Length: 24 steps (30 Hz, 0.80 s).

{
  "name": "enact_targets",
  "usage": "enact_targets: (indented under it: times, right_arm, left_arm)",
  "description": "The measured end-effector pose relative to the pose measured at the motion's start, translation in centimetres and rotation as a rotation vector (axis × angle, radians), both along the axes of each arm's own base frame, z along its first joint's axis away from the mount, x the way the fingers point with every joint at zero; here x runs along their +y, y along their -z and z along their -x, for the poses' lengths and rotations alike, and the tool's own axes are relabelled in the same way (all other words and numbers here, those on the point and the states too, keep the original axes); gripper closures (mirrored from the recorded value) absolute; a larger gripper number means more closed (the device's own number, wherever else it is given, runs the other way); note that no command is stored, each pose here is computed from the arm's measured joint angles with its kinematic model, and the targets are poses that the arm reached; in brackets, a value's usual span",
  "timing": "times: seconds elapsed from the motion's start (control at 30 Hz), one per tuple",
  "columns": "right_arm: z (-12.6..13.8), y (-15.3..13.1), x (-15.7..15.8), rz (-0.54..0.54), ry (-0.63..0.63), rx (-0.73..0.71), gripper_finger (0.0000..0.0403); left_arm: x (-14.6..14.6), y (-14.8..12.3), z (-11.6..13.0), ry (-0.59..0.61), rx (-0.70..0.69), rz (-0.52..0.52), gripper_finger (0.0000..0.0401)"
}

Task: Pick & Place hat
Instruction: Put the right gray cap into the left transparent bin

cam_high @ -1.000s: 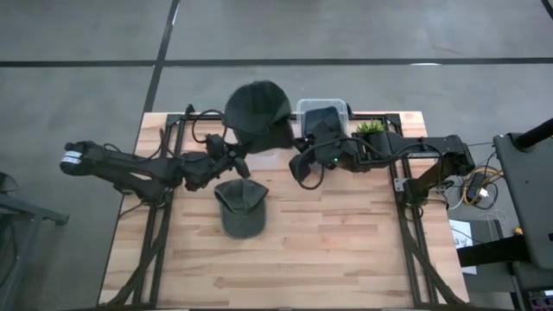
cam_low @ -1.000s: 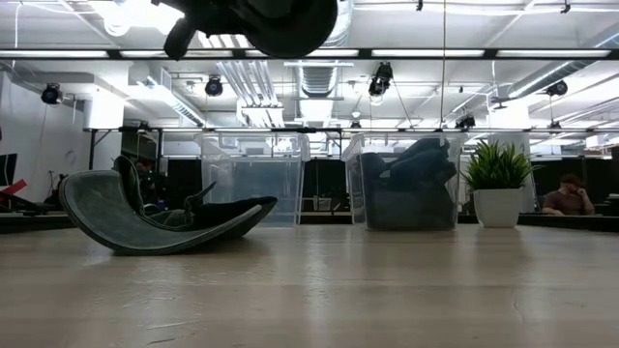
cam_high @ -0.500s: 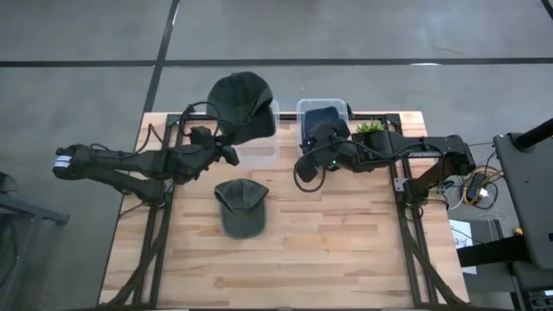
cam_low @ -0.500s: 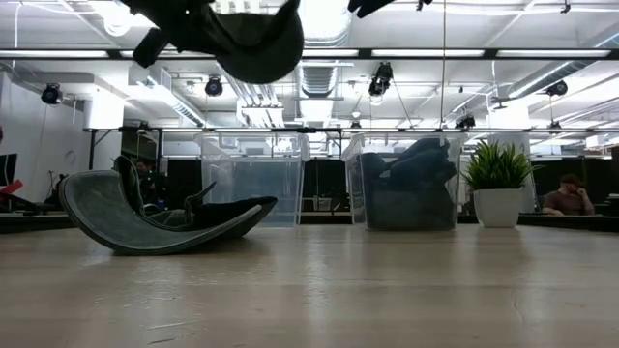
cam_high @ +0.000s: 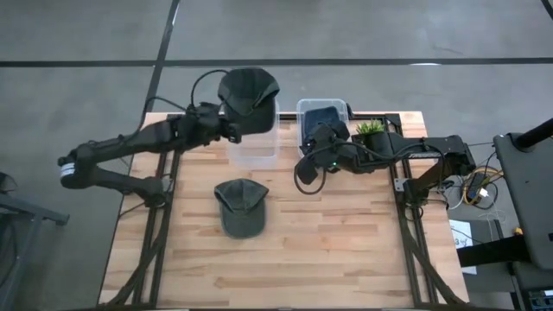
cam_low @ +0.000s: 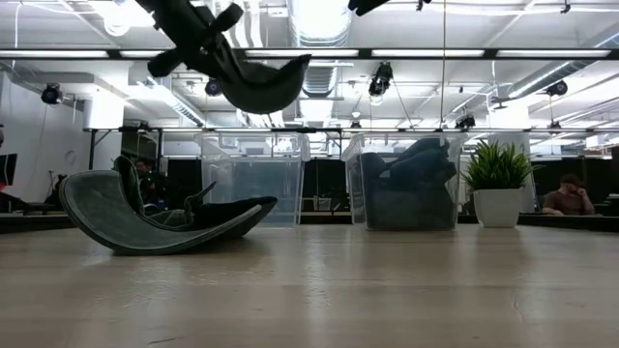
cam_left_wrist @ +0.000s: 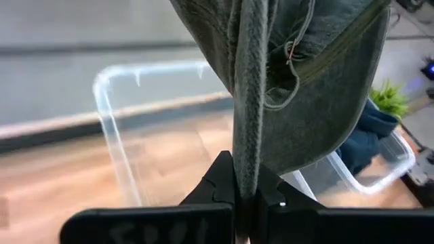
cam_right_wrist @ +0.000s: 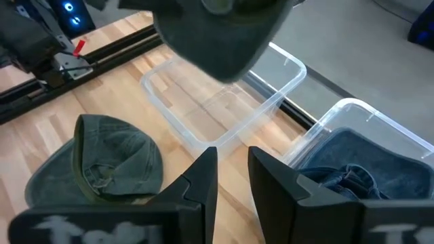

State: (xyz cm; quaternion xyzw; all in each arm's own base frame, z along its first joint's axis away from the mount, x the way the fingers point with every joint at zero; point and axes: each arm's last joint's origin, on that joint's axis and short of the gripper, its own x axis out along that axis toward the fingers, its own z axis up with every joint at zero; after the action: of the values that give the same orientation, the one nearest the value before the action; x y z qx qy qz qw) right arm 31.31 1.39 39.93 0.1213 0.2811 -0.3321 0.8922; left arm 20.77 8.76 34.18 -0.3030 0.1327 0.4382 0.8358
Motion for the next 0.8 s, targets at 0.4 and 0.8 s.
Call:
enact_targets:
  times: [0.4, 0.8]
  right_arm:
    - [0.0, 0.0, 0.0, -0.002, -0.002, 0.000, 0.0321]
    - [0.0, 0.0, 0.1, -0.001, -0.003, 0.000, 0.0325]
  left_arm:
    - [2.6, 4.2, -2.4, -0.007, 0.065, 0.214, 0.0396]
    - [2.9, 6.0, -3.3, -0.045, 0.102, 0.310, 0.0396]
